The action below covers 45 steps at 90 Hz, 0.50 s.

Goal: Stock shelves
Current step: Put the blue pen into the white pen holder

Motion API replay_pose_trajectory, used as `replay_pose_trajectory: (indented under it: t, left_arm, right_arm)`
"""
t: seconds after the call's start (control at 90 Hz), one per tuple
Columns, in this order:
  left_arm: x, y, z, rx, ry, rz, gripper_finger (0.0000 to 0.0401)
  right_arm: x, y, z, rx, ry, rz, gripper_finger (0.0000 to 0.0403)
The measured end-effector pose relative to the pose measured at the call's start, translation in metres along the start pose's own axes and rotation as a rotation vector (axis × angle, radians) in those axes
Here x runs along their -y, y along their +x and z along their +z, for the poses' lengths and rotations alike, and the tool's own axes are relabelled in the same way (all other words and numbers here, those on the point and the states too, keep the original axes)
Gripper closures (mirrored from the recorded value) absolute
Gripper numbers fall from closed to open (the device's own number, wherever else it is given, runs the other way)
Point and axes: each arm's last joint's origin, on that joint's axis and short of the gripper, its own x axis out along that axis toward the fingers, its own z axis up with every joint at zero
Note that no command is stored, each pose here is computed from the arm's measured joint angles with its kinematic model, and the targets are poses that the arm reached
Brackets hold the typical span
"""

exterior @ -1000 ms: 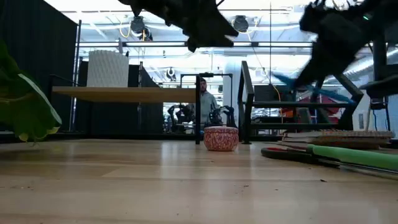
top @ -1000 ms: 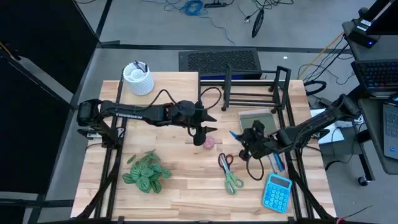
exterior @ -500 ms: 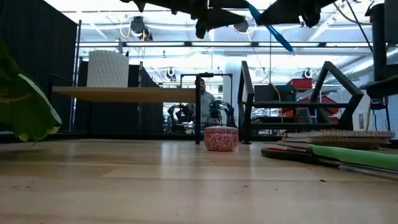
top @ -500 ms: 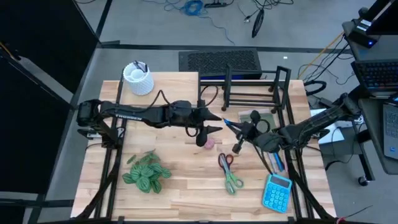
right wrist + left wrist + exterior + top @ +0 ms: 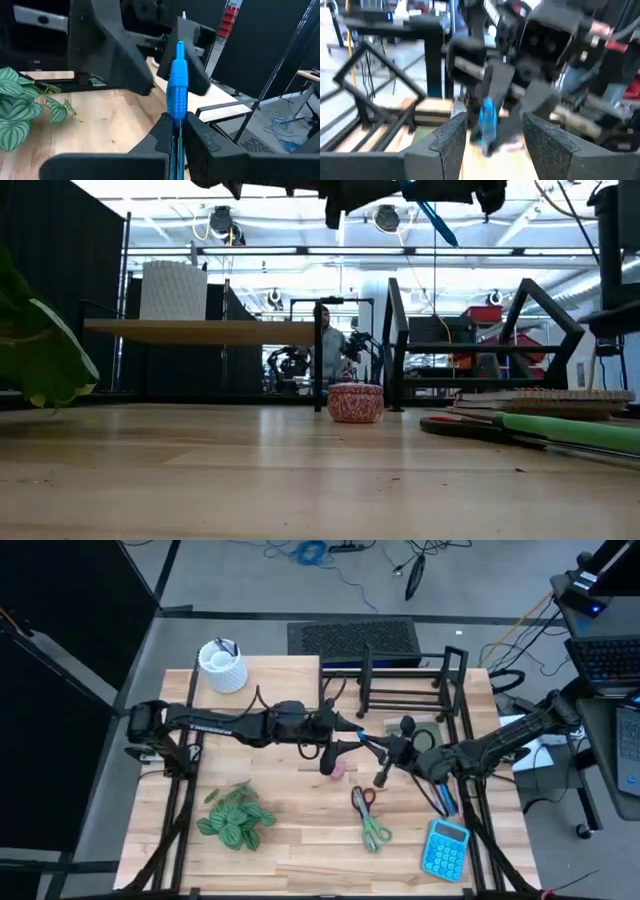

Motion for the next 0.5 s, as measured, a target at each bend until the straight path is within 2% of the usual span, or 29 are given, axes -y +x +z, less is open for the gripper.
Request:
replay_pose_trajectory:
  t: [0.3,0.4,0.5]
  left_arm:
    - [-0.0021,0.0052,-0.0002,0.070,0.024,0.010,0.0234]
    - [-0.0020,0.0048,0.0005,0.073,0.037,0.015,0.0271]
    - [-0.0019,0.0049,0.0001,0.068,0.037,0.015,0.0329]
  right_arm:
    - [-0.0019,0.0010,0.0000,0.005,0.000,0.024,0.0393]
    - [-0.0019,0.0009,0.0005,0.009,0.002,0.025,0.0393]
    - [-0.0018,0.0009,0.0015,0.017,-0.006,0.023,0.0393]
